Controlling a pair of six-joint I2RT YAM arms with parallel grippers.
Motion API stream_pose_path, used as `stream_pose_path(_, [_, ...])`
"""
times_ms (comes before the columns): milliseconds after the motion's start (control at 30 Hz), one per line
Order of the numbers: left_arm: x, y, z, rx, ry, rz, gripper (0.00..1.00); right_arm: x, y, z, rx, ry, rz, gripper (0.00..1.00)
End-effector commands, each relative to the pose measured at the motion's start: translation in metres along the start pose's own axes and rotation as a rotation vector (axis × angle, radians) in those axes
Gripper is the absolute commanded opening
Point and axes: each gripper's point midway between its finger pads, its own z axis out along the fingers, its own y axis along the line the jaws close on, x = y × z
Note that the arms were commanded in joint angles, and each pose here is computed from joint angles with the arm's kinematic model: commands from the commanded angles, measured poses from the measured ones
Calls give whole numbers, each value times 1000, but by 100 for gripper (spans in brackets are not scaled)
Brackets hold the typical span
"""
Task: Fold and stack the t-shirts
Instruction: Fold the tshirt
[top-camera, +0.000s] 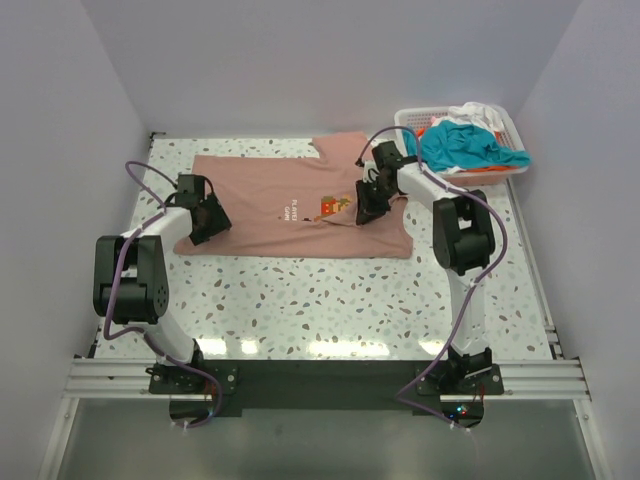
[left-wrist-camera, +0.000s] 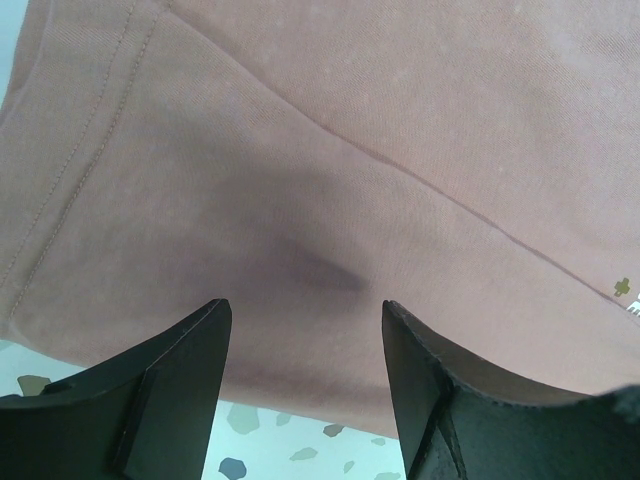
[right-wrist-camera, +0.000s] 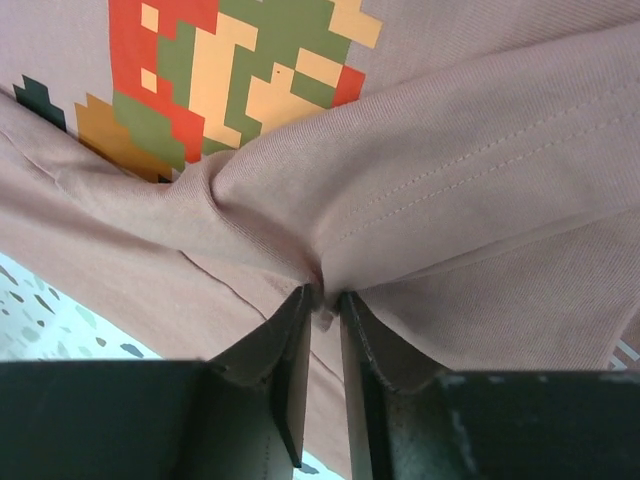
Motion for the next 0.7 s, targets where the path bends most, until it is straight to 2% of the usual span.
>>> stream_pose_path(0, [-9, -2, 0, 2, -38, -3, 67, -10, 7, -2, -11, -17, -18, 19])
stream_pose_path(33, [-9, -2, 0, 2, -38, -1, 67, -13, 9, -4, -13, -23, -21, 11])
stream_pose_path(133, [-10, -2, -1, 1, -42, -1, 67, -21, 13, -10, -16, -46, -17, 1])
stream_pose_path(667, [-5, 1, 3, 5, -41, 36, 67, -71, 28, -6, -64, -152, 95, 0])
